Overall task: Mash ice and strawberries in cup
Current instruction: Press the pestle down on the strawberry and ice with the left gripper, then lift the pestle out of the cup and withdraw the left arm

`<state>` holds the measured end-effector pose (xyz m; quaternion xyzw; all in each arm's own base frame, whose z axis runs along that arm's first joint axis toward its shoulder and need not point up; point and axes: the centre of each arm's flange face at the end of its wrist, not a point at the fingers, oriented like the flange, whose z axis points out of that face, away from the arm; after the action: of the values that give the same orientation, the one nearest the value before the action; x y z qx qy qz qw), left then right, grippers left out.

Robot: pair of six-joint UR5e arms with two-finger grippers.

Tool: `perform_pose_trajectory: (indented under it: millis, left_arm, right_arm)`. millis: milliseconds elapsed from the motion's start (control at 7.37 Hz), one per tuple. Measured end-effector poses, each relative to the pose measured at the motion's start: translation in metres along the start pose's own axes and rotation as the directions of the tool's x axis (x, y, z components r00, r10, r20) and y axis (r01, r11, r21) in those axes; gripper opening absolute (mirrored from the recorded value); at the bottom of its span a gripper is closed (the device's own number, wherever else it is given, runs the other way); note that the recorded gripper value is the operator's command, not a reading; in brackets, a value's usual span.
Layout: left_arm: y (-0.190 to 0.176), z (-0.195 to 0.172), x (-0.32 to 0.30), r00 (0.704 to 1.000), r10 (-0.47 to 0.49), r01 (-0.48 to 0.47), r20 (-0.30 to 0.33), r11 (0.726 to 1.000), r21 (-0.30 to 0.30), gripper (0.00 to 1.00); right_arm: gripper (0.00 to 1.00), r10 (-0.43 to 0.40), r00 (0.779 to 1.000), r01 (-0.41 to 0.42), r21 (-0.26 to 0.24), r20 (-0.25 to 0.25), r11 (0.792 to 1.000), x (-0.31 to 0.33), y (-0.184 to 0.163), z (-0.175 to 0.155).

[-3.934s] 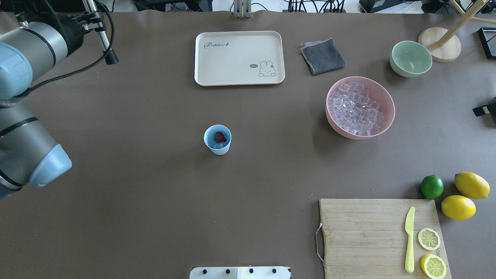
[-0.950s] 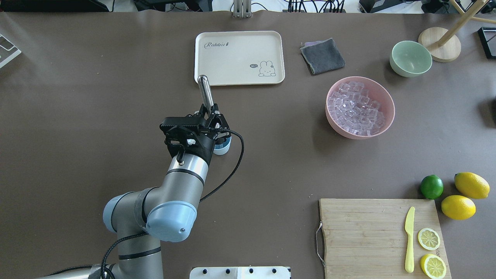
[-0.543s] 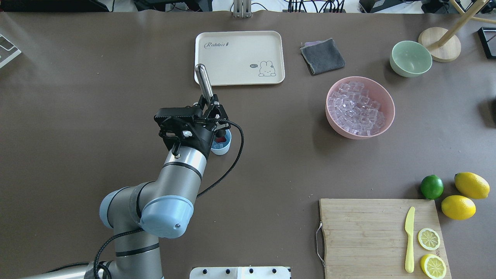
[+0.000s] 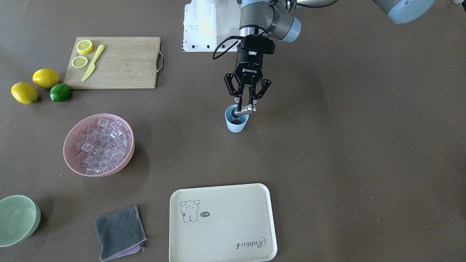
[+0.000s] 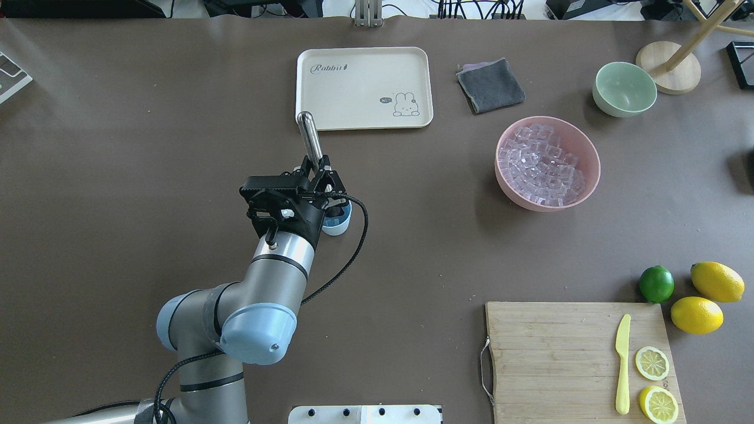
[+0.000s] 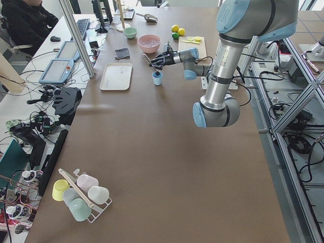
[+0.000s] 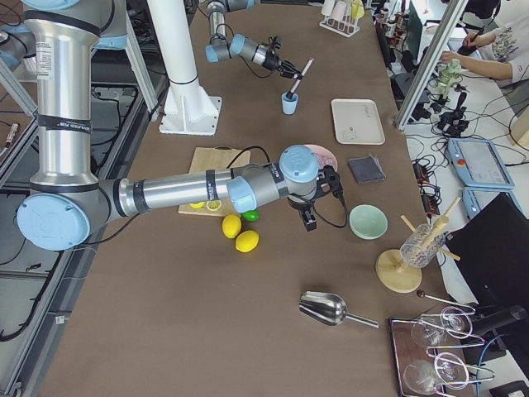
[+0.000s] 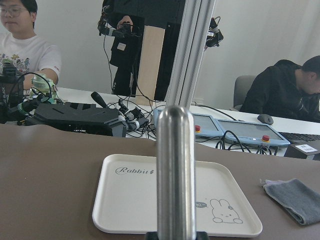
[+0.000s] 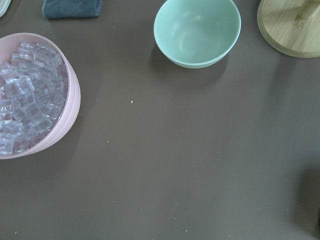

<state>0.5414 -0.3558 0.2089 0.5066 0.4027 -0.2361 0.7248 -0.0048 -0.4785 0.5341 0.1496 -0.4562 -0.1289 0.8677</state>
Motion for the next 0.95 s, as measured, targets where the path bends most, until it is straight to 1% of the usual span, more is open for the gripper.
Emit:
perform_pose_trajectory:
  millis: [407, 543, 814, 950]
  left_arm:
    - [0.011, 0.004, -0.003, 1.000, 0.014, -0.014, 0.007, 1.000, -0.004, 0.00]
    - [0.008, 0.005, -0.001, 1.000, 0.013, -0.013, 0.006, 1.000, -0.002, 0.00]
    - [-0.016, 0.001, 0.003, 1.000, 0.002, -0.002, -0.004, 1.000, 0.008, 0.00]
    - [-0.043, 0.002, 0.003, 1.000, -0.001, 0.001, -0.013, 1.000, 0.021, 0.00]
  right_arm:
    - [0.98, -0.009, 1.000, 0.009, -0.007, -0.027, 1.000, 0.000, -0.004, 0.005]
    - [0.98, -0.012, 0.999, 0.012, -0.008, -0.031, 1.000, -0.001, -0.005, 0.007]
    - [0.98, -0.019, 0.999, 0.019, -0.006, -0.028, 1.000, -0.005, -0.007, 0.006]
    - [0.98, -0.023, 0.999, 0.023, -0.005, -0.023, 1.000, -0.008, -0.008, 0.005]
